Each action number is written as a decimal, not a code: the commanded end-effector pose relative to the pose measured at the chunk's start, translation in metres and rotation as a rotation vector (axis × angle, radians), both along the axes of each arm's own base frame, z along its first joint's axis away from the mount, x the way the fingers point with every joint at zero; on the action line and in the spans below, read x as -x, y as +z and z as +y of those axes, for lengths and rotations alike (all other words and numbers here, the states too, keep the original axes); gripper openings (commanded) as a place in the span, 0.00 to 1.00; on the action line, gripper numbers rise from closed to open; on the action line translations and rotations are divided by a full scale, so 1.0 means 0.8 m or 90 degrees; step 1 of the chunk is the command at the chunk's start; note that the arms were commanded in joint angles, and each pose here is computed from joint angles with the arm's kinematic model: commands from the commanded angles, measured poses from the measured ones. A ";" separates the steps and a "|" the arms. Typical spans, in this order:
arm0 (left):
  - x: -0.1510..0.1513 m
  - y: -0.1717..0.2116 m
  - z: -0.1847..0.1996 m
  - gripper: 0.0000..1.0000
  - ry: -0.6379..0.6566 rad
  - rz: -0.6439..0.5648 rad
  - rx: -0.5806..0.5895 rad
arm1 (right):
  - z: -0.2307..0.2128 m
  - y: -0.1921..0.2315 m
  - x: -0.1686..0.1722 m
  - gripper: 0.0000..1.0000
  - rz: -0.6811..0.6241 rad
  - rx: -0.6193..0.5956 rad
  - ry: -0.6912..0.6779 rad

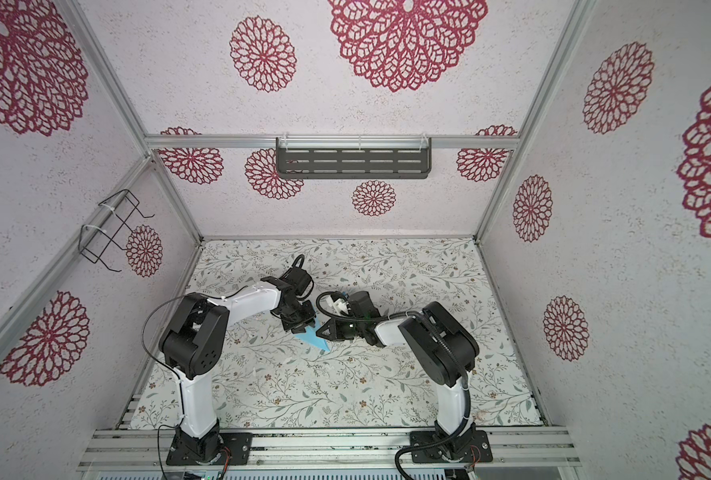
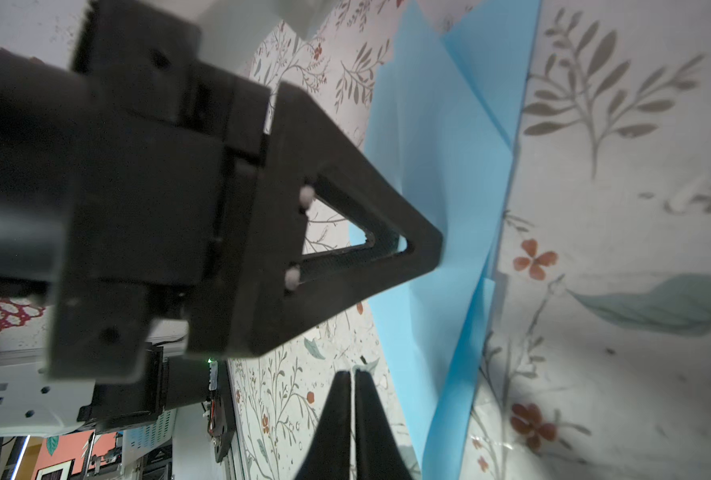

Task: Fold a paper plane with a square sheet of paper (pick it up from the middle)

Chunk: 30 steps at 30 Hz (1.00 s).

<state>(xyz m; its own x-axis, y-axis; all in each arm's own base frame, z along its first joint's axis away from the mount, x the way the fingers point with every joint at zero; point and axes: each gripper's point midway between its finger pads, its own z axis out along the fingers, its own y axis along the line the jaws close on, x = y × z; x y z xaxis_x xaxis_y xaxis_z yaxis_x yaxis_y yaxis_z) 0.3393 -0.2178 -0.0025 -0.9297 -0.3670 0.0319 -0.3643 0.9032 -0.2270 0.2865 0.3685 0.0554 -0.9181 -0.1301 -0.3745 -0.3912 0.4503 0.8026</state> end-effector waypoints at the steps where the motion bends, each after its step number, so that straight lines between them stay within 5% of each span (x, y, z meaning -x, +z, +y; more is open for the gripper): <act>1: 0.095 -0.136 0.078 0.36 -0.010 0.185 -0.188 | 0.004 -0.002 -0.003 0.09 -0.002 -0.004 0.012; 21: 0.102 -0.153 0.081 0.37 -0.005 0.213 -0.182 | -0.007 -0.018 -0.009 0.09 0.012 0.025 -0.002; 30: 0.106 -0.163 0.083 0.38 0.000 0.227 -0.175 | -0.017 0.013 -0.008 0.20 -0.093 0.037 0.024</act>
